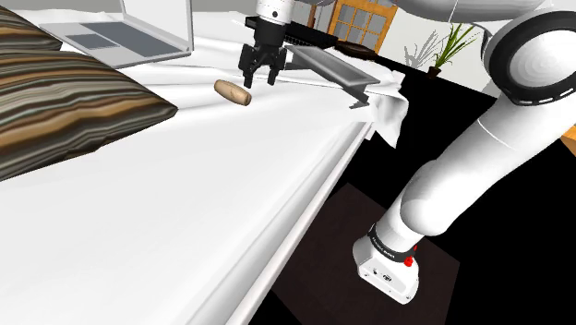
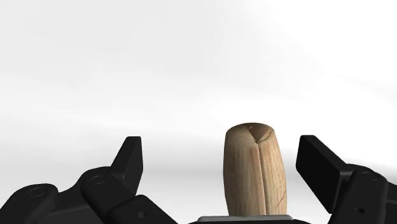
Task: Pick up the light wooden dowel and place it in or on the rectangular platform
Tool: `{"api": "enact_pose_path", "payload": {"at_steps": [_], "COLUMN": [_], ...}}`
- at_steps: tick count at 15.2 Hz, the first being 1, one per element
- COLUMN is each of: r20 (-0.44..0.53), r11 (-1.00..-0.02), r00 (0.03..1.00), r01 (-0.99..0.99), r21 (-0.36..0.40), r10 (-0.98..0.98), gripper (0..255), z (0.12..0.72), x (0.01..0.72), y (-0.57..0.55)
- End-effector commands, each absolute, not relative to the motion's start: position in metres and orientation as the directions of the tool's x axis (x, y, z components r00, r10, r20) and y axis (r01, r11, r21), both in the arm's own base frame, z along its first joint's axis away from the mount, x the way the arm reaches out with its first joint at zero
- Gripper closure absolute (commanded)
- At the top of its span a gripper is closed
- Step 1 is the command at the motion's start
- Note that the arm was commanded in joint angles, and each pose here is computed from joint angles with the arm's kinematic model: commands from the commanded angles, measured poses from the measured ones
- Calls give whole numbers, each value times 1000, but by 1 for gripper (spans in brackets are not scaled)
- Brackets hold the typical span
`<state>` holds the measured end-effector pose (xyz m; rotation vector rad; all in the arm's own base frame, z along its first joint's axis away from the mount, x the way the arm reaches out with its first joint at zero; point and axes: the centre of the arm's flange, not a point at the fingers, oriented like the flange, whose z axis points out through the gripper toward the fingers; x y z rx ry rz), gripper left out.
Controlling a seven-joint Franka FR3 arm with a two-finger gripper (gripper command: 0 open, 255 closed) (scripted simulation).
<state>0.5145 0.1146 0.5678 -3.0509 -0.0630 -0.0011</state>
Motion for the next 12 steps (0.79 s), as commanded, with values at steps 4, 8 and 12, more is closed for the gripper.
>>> {"api": "enact_pose_path", "payload": {"at_steps": [4,8,12], "r20": [2,2,2], "r11": [-993,-993,-993], "r00": [998,997,997], "r01": [70,72,72], "r21": [-95,-95,-95], "r10": [70,73,73], "gripper": [0,0,0], "z": [561,545,521], "x": [568,572,572], "y": [149,154,156]}}
